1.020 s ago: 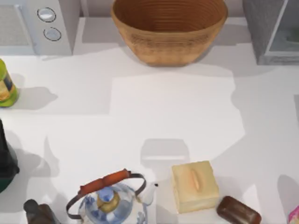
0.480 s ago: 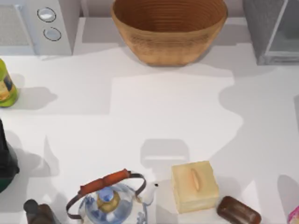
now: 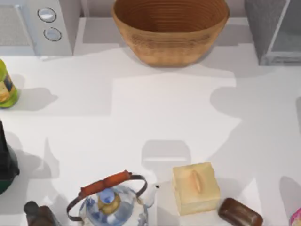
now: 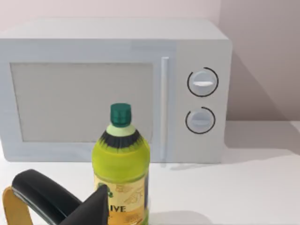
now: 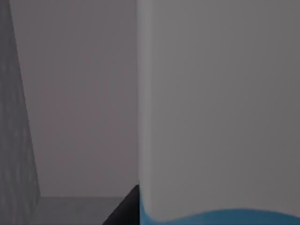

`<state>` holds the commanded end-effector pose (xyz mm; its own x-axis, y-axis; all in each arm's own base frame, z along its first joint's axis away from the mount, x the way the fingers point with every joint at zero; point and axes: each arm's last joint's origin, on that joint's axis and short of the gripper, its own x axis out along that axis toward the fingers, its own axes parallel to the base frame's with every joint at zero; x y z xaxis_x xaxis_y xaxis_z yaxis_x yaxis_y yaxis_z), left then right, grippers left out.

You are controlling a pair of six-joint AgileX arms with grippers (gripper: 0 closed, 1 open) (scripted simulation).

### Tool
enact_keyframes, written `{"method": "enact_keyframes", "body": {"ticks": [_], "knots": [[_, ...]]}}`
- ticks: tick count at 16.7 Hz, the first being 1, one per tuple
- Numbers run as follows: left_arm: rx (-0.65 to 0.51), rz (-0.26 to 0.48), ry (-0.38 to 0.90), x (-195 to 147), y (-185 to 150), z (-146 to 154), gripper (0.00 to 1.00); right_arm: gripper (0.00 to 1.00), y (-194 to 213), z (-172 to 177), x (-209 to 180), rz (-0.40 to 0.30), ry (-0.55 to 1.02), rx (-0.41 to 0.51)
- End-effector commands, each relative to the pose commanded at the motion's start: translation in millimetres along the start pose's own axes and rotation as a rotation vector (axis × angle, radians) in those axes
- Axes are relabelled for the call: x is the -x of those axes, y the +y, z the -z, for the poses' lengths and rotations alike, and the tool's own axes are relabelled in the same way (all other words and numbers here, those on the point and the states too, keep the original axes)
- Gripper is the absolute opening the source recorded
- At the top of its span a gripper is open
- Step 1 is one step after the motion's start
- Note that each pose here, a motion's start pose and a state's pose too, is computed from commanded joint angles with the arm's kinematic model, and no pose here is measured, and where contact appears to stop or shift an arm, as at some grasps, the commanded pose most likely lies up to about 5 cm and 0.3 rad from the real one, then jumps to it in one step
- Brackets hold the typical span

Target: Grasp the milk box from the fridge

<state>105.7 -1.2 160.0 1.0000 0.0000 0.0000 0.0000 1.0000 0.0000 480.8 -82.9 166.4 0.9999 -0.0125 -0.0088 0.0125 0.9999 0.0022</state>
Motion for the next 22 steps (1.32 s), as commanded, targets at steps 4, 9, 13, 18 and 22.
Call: {"method": "enact_keyframes", "body": {"ticks": [4,9,13,18,22], "knots": [[0.000,0.000,0.000,0,0,0,1.00,0.00,-1,-3,23,0.001,-0.002,0.007],[0.000,0.000,0.000,0,0,0,1.00,0.00,-1,4,77,0.002,0.020,-0.001],[0.000,0.000,0.000,0,0,0,1.00,0.00,0,1,99,0.000,0.000,0.000],[0.000,0.000,0.000,0,0,0,1.00,0.00,2,3,98,-0.005,0.006,-0.003],[0.000,0.000,0.000,0,0,0,1.00,0.00,9,-14,111,-0.006,0.004,0.003]]}}
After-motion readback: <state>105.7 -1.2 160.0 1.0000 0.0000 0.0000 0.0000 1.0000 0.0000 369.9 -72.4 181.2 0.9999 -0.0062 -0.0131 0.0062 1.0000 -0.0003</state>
